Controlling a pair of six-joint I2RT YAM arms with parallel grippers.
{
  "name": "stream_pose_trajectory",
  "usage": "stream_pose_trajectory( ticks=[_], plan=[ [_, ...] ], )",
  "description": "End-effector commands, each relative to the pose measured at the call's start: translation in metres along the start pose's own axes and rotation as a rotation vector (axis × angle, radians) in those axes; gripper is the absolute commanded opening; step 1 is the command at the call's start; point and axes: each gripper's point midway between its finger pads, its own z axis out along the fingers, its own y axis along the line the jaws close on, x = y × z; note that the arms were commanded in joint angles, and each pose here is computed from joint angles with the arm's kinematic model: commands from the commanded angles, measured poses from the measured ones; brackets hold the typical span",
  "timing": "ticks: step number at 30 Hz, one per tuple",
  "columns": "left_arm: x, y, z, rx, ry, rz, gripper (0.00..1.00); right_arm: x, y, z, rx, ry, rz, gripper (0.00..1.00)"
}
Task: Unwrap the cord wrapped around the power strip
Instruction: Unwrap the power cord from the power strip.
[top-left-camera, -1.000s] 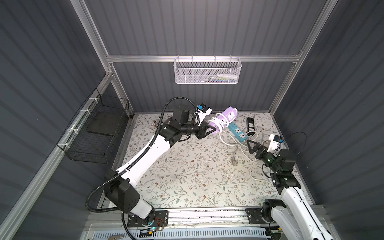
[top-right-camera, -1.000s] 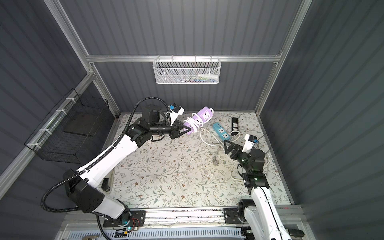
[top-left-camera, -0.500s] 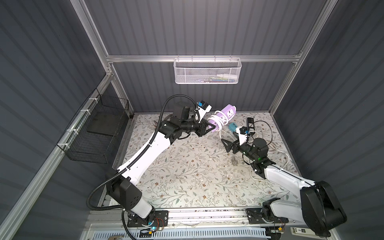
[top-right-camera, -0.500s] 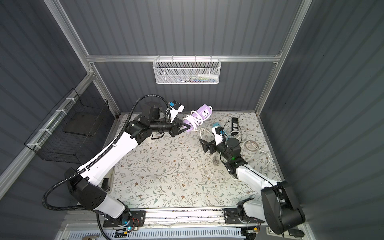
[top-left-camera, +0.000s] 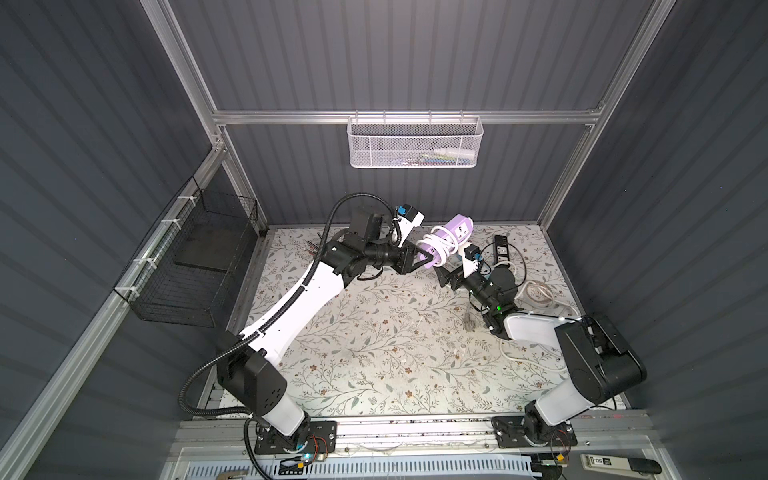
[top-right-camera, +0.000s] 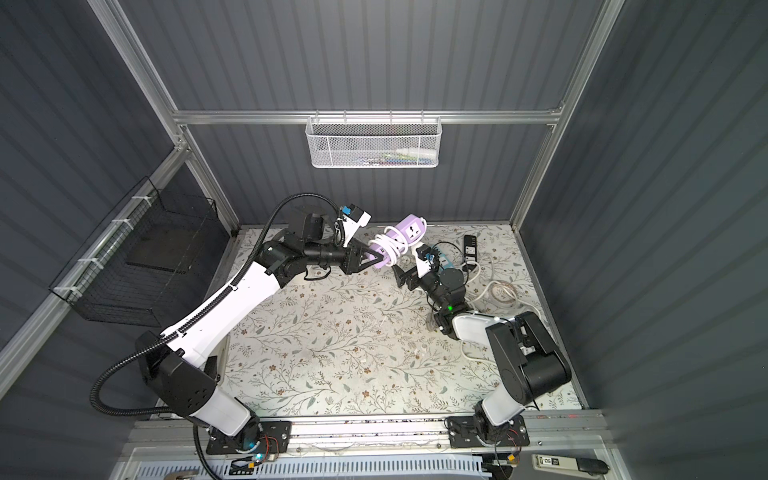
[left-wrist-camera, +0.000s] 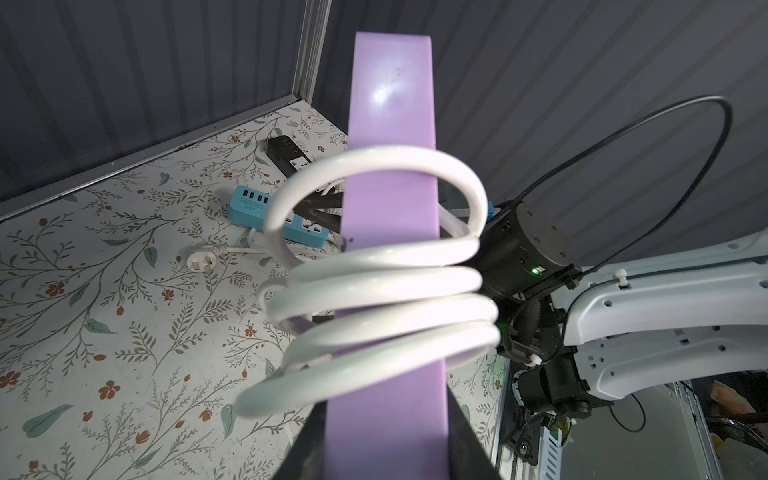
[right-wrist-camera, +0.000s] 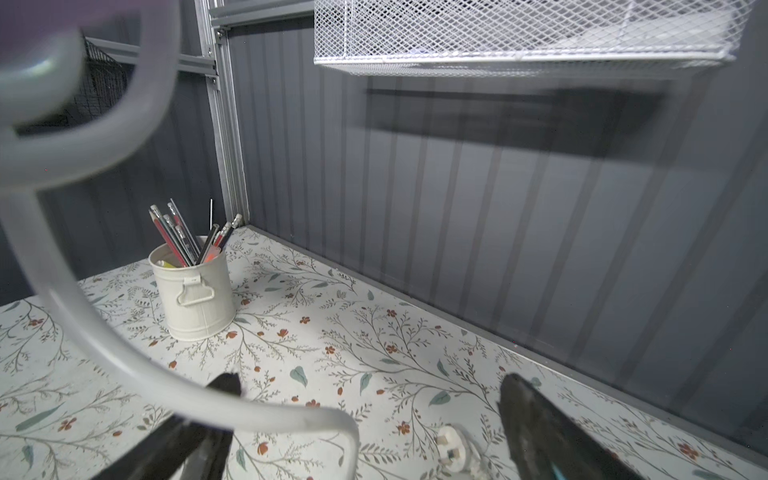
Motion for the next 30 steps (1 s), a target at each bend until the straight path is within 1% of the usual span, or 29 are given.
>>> stream_pose_trajectory(
  ticks=[1,3,8,12,15,16,22,25,30],
  plan=[
    [-0.037,-0.025,-0.015,0.068,-0.107,0.062,0.0,-0.032,0.003,0.009,0.012,-0.127,-0.009,0.94],
    [-0.038,-0.026,-0.016,0.073,-0.113,0.061,0.0,-0.032,0.006,0.013,0.003,-0.132,0.011,0.87],
    [-0.041,-0.026,-0.018,0.062,-0.119,0.068,0.0,-0.029,0.01,0.012,-0.004,-0.135,0.056,0.5],
    [-0.043,-0.022,-0.021,0.045,-0.131,0.069,0.0,-0.026,0.011,0.005,0.004,-0.128,0.07,0.25],
    [-0.045,-0.016,-0.023,0.031,-0.14,0.062,0.0,-0.024,0.01,-0.002,0.02,-0.118,0.082,0.04],
    [-0.046,-0.015,-0.024,0.028,-0.144,0.063,0.0,-0.024,0.011,-0.004,0.021,-0.115,0.084,0.01],
    [-0.048,-0.015,-0.026,0.026,-0.143,0.066,0.0,-0.013,0.004,-0.015,0.063,-0.039,0.114,0.0],
    [-0.046,-0.019,-0.024,0.062,-0.135,0.057,0.0,-0.01,-0.005,-0.017,0.067,-0.003,0.16,0.0],
    [-0.041,-0.03,-0.02,0.146,-0.114,0.048,0.0,-0.02,-0.032,-0.013,0.052,0.023,0.27,0.0]
  ],
)
